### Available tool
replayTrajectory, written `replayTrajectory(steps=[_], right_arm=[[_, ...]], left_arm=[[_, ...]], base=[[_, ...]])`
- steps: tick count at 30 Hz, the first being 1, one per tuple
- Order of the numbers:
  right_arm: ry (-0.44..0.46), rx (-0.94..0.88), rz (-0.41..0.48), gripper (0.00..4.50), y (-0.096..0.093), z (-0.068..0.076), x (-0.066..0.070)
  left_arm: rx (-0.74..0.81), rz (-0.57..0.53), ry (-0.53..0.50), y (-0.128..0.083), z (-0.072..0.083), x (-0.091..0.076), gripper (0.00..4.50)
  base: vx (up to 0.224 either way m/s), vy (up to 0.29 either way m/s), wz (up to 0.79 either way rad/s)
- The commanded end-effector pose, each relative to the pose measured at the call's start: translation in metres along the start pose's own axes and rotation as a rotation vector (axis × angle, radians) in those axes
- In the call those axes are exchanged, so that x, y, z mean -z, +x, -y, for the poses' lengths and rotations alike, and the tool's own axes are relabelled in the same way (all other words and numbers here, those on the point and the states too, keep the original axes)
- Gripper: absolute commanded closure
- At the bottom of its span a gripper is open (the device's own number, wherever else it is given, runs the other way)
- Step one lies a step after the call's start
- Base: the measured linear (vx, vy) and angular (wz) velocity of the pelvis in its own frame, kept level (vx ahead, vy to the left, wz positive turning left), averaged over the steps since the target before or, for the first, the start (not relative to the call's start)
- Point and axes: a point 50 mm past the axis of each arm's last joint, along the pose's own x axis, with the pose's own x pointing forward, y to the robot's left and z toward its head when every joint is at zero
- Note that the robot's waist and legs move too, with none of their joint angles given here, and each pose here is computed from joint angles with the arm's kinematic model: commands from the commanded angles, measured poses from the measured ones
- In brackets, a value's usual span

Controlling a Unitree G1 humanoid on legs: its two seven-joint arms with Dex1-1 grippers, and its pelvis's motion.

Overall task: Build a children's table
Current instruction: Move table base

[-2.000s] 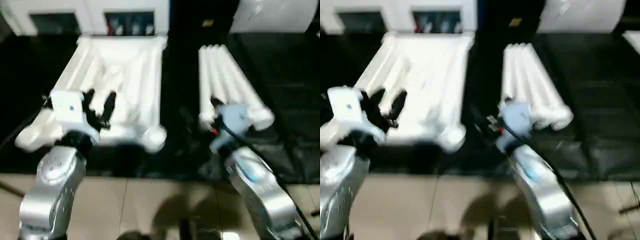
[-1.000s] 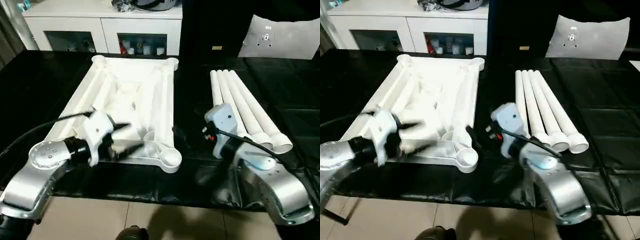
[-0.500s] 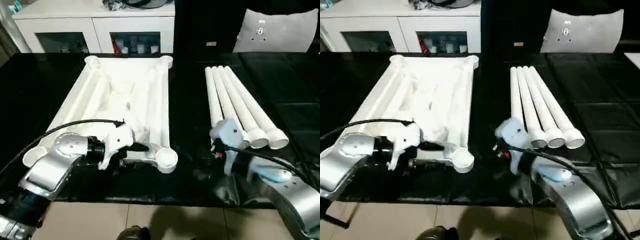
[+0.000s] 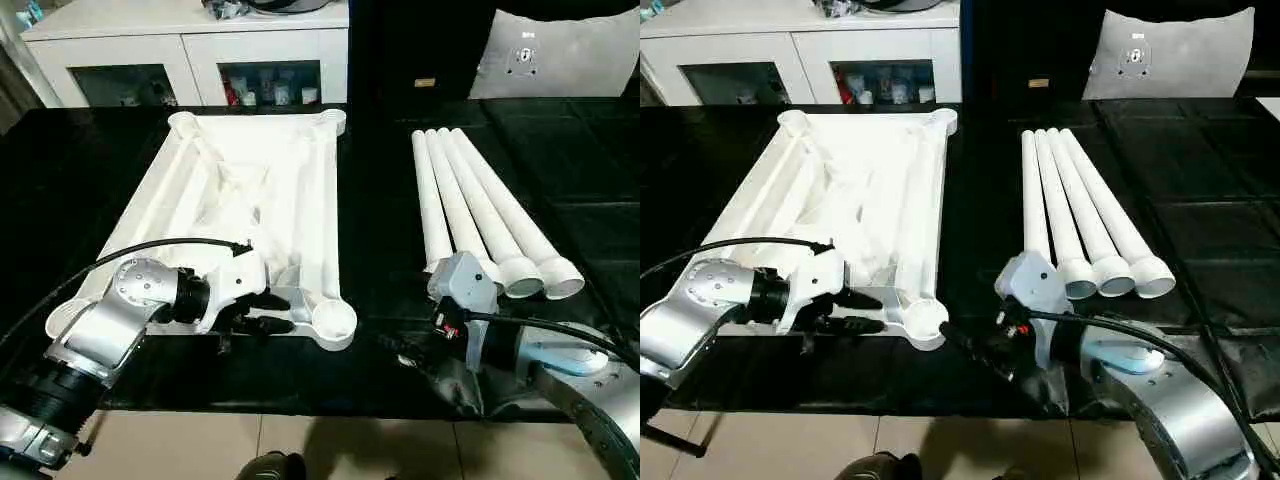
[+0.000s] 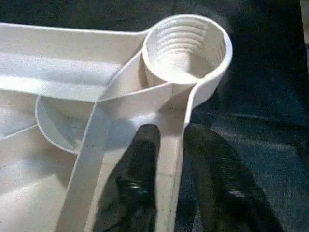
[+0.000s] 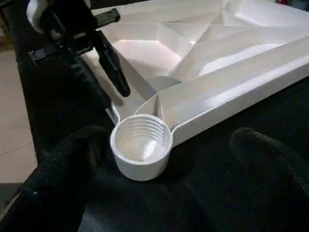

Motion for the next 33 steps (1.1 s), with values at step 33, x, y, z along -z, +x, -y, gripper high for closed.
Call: replayTrajectory(steps=[33], right_arm=[[0.091, 0.199, 0.155, 0.0, 0.025, 0.024, -0.031]], left_arm=[[-0.131, 0.118, -0.037, 0.017, -0.005, -0.017, 3.93]], base=[[0.0, 0.0, 0.0]])
